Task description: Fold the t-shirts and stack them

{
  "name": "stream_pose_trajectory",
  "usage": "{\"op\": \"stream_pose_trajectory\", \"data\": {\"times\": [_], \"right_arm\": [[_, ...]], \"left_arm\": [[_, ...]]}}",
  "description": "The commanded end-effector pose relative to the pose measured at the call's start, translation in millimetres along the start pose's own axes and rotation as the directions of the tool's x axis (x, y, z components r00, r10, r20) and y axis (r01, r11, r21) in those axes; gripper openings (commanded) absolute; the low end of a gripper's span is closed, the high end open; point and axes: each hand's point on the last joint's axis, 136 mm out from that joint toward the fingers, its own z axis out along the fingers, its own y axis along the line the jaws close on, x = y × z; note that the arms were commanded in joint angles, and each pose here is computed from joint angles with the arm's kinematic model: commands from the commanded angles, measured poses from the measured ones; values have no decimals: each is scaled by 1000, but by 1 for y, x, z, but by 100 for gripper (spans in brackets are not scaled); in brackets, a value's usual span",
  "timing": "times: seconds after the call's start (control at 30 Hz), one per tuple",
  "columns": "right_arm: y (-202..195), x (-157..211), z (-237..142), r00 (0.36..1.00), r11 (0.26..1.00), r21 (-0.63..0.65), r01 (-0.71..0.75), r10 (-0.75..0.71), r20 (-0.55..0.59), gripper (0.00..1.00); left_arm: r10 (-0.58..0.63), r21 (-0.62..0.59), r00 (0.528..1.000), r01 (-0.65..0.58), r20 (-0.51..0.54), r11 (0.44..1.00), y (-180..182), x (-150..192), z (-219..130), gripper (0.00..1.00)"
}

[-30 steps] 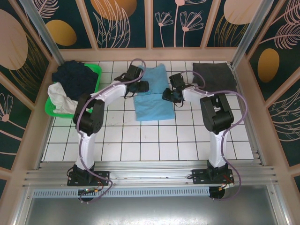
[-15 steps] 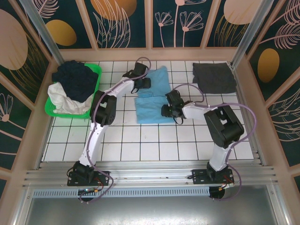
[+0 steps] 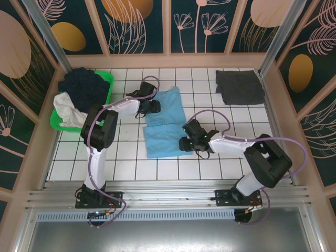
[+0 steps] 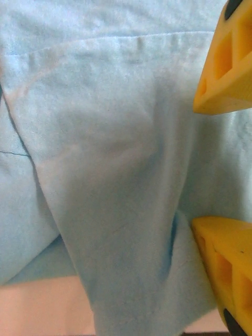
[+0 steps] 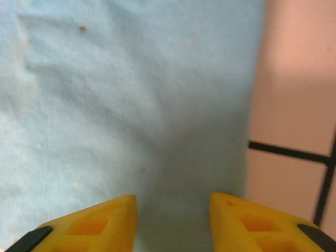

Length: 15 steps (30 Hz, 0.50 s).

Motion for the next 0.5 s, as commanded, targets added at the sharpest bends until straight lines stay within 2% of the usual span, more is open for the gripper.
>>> {"op": "stream_pose_trajectory", "data": {"times": [0.0,0.1,0.2,0.3,0.47], "right_arm": [[-3,-2,-22,998,998,19,-64,64,5,43],[-4,2,-30,994,994,11,-110,109,8,46],[-16,18,-28,989,988,30,-149,149,-14,49],[-26,32,-25,984,984,48,-173,175,-37,49],[-18,37,-19,980,982,-9,-188,187,-63,49]], "left_arm": [[-37,78,997,32,62,996,-15,-22,-34,56],[-41,93,994,31,103,995,-16,-25,-63,61],[-62,87,990,51,128,995,-7,-9,-89,65],[-75,91,989,64,125,994,-1,28,-111,66],[-86,77,996,83,37,994,4,121,-121,65]]}}
